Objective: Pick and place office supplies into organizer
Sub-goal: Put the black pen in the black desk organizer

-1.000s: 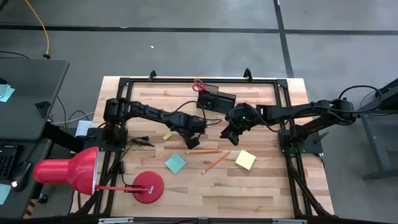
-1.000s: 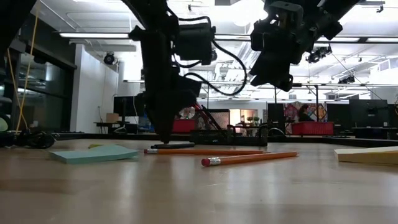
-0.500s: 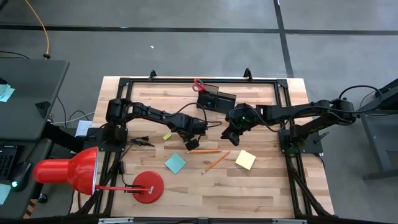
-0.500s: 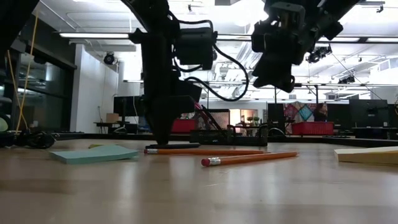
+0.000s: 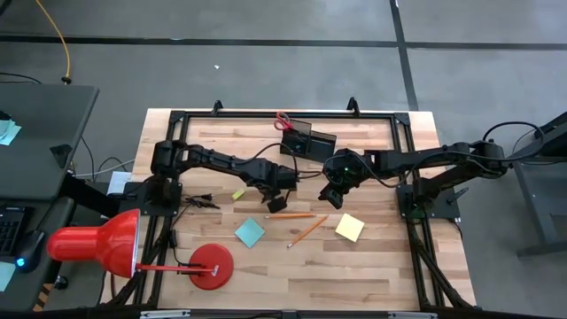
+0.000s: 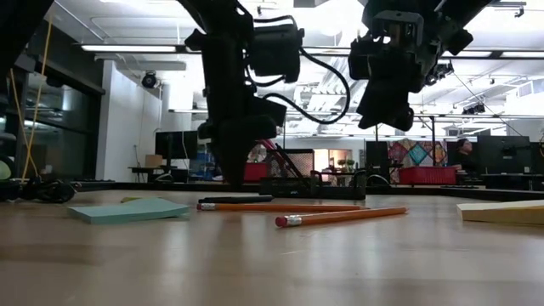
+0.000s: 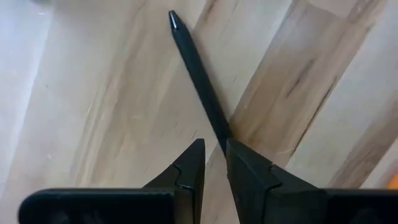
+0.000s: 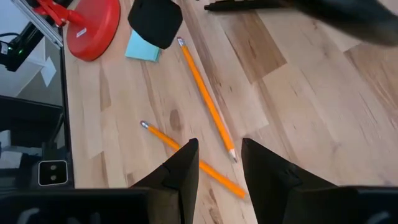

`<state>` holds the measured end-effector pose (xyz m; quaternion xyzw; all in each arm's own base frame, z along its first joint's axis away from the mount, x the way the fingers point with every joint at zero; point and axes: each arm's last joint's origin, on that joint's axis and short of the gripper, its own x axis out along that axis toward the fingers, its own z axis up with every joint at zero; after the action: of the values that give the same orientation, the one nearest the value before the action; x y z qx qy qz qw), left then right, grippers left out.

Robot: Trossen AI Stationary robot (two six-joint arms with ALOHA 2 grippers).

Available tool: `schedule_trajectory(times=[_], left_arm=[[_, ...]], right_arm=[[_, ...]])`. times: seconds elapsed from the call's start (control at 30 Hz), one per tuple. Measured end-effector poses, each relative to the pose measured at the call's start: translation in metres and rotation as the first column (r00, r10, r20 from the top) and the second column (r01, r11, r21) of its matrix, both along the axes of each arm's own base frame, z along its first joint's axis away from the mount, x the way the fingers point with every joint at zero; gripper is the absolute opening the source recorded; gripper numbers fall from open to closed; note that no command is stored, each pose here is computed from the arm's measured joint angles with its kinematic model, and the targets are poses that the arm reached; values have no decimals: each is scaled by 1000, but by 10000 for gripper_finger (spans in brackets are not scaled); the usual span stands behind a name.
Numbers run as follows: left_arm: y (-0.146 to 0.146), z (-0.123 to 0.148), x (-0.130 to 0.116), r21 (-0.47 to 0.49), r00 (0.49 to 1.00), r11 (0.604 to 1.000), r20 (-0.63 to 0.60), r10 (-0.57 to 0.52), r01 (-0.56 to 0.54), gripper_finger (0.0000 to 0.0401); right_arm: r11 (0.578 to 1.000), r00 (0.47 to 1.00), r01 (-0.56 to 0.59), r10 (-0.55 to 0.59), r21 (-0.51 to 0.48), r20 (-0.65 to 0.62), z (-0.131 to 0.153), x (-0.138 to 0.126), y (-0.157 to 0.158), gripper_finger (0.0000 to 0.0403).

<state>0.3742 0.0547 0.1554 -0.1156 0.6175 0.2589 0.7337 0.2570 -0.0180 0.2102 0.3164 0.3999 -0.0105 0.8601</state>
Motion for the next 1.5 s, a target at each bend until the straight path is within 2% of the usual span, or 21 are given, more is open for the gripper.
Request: schedule_trajectory(times=[0.13,0.3,0.57,0.7,0.87,1.13,1.37,1.5], left_arm=[[-8,5,6,-37,999,999,37,-5,7,58],[-16,9,10,-40,993,993,48,-113,114,70],[-17,9,6,-21,995,994,2,-103,103,185],[-17,2,9,-26,995,995,-4,-98,98,211],[-17,-5,7,-30,995,995,-42,-95,94,210],[-16,-8,9,-4,995,996,-40,-94,94,184],[-14,-8,5,23,992,996,-90,-89,91,163],[-12,-8,7,37,994,995,-69,-88,91,157]], right_arm=[[1000,1000,15,-15,24,-11,0,0,0,112],[999,1000,21,-20,38,-17,0,-1,0,112],[999,1000,21,-20,38,-17,0,-1,0,112],[999,1000,21,-20,38,-18,0,-1,0,112],[999,999,20,-19,49,-26,-1,-1,1,112],[998,999,17,-15,66,-34,-1,-2,1,112],[998,999,18,-16,67,-33,-1,-1,1,112],[998,999,16,-14,67,-31,-1,-1,1,112]])
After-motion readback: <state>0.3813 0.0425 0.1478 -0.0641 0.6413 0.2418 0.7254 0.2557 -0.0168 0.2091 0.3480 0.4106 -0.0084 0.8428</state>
